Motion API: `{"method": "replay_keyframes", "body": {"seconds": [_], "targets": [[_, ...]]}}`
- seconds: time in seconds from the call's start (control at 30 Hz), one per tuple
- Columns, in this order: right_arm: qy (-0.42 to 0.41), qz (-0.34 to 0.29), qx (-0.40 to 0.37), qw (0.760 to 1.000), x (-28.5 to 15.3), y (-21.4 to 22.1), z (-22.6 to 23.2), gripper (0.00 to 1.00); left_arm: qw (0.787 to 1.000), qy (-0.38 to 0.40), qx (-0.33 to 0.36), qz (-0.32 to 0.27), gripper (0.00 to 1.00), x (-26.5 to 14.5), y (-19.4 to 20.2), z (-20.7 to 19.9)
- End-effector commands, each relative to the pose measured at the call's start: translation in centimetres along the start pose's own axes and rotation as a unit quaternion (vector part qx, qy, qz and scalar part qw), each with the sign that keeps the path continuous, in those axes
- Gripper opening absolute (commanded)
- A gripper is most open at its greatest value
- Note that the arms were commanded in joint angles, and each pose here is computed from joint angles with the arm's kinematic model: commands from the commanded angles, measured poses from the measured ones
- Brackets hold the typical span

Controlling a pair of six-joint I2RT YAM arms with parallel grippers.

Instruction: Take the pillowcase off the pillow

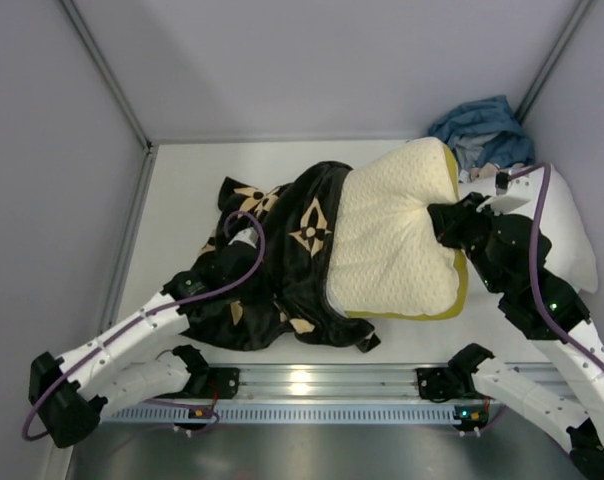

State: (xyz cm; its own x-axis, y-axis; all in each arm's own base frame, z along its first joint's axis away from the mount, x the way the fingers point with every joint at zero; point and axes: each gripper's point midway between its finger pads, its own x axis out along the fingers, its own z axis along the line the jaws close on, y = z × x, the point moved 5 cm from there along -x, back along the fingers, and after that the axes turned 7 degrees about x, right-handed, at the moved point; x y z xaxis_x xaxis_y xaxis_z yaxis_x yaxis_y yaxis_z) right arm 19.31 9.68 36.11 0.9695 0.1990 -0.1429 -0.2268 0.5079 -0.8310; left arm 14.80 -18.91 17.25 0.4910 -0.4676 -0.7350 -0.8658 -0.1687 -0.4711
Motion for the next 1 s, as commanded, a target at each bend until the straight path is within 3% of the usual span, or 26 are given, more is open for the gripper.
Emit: {"method": "replay_keyframes", "body": {"seconds": [0.0,0.2,0.5,0.67,0.97], "targets": [[-0.031,-0.168,0.062,0.983,-4.1,-9.2,2.1,0.0,0.993,-0.091,-0.017,-0.07,0.0,-2.2,-1.1,3.1],[-0.002,-0.224,0.074,0.972,-6.2,-12.9,1.9,0.0,0.984,-0.098,-0.036,-0.141,0.0,-7.4,-2.4,3.8],[-0.031,-0.231,0.1,0.967,-7.4,-14.9,3.4,0.0,0.955,-0.178,-0.064,-0.229,0.0,-13.1,-3.4,7.2],[-0.049,-0.223,0.115,0.967,-7.8,-15.4,4.2,0.0,0.964,-0.217,0.001,-0.152,0.0,-9.2,-3.4,6.3],[-0.073,-0.255,0.145,0.953,-9.9,-18.8,5.6,0.0,0.987,-0.13,0.031,-0.085,0.0,-1.9,-4.2,1.7]]}}
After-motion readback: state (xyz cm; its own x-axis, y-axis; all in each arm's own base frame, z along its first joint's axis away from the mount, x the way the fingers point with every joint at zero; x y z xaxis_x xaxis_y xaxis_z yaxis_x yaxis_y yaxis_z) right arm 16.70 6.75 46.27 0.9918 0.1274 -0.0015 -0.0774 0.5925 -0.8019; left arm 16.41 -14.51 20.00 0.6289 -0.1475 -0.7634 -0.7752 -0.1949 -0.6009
